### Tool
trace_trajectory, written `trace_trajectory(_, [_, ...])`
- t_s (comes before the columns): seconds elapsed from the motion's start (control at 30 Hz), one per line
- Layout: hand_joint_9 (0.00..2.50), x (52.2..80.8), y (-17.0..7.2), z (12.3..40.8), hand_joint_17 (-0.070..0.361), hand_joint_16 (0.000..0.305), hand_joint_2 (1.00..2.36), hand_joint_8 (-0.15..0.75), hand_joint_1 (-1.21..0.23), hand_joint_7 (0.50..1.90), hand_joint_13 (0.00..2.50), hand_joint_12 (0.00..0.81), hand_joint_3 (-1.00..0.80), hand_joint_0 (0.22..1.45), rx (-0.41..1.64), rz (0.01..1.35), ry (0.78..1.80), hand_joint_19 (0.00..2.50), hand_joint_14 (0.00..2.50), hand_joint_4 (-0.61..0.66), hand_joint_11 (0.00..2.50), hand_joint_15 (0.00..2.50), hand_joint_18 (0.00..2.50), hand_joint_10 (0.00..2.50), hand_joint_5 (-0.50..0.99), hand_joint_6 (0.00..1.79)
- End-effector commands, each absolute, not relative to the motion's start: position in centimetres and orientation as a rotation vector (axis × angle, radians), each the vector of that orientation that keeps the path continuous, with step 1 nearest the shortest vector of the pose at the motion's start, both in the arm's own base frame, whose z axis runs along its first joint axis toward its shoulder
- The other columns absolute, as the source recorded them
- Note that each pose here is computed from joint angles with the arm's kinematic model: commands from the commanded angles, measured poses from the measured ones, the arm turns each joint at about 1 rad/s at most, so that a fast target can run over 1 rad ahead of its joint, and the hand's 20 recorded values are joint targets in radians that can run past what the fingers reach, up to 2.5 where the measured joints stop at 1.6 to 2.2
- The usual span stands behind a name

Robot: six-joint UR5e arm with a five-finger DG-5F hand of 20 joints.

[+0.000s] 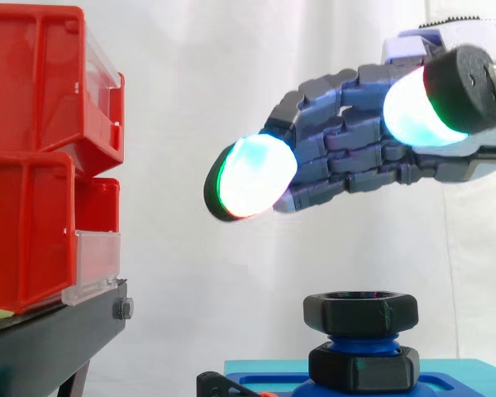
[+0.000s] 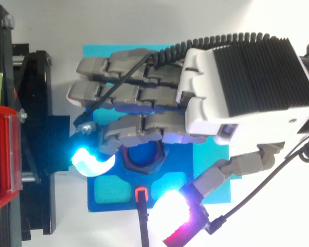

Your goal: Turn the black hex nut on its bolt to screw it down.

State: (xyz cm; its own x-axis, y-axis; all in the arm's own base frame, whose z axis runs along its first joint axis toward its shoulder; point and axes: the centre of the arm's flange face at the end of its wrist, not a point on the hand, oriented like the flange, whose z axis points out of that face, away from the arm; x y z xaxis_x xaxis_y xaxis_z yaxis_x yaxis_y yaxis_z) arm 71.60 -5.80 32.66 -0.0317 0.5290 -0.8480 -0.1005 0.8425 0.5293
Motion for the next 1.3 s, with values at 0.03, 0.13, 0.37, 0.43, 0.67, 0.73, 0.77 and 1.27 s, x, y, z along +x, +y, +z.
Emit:
trace_trajectory(0.03, [0.00, 72.0, -5.0, 31.8, 0.146, 0.065, 1.00, 0.178, -0.51, 0.73, 0.04, 0.367, -0.50, 0.48, 0.344, 0.526, 1.530, 0.28, 0.00, 0.21, 0.00, 0.00, 0.00, 0.00, -0.20, 0.50])
trace_trajectory(0.13, [0.04, 72.1, -4.3, 31.7, 0.147, 0.065, 1.00, 0.181, -0.55, 0.73, 0.08, 0.364, -0.50, 0.48, 0.326, 0.523, 1.532, 0.23, 0.00, 0.19, 0.00, 0.00, 0.05, 0.00, -0.20, 0.50])
trace_trajectory(0.37, [0.03, 72.5, -3.3, 30.0, 0.145, 0.064, 1.00, 0.165, -0.55, 0.75, 0.09, 0.355, -0.50, 0.49, 0.270, 0.485, 1.565, 0.22, 0.00, 0.15, 0.00, 0.00, 0.04, 0.00, -0.22, 0.50])
trace_trajectory(0.43, [0.03, 72.6, -3.3, 29.4, 0.144, 0.064, 1.00, 0.165, -0.55, 0.75, 0.09, 0.354, -0.50, 0.49, 0.272, 0.483, 1.573, 0.22, 0.00, 0.15, 0.00, 0.00, 0.04, 0.00, -0.22, 0.50])
trace_trajectory(0.67, [0.04, 72.8, -2.7, 29.4, 0.144, 0.064, 1.00, 0.166, -0.55, 0.75, 0.09, 0.353, -0.50, 0.49, 0.260, 0.486, 1.567, 0.23, 0.00, 0.16, 0.00, 0.00, 0.04, 0.00, -0.22, 0.50])
trace_trajectory(0.73, [0.04, 72.8, -2.5, 29.2, 0.144, 0.064, 1.00, 0.167, -0.55, 0.75, 0.09, 0.354, -0.50, 0.49, 0.252, 0.484, 1.571, 0.23, 0.00, 0.16, 0.00, 0.00, 0.04, 0.00, -0.22, 0.50])
trace_trajectory(0.77, [0.04, 72.9, -2.3, 28.9, 0.144, 0.064, 1.00, 0.167, -0.55, 0.75, 0.09, 0.354, -0.50, 0.49, 0.249, 0.480, 1.576, 0.23, 0.00, 0.16, 0.00, 0.00, 0.04, 0.00, -0.22, 0.50])
trace_trajectory(1.27, [0.04, 73.4, -1.7, 27.5, 0.145, 0.064, 1.00, 0.172, -0.55, 0.82, 0.09, 0.355, -0.50, 0.49, 0.177, 0.440, 1.578, 0.23, 0.00, 0.20, 0.00, 0.00, 0.04, 0.00, -0.20, 0.50])
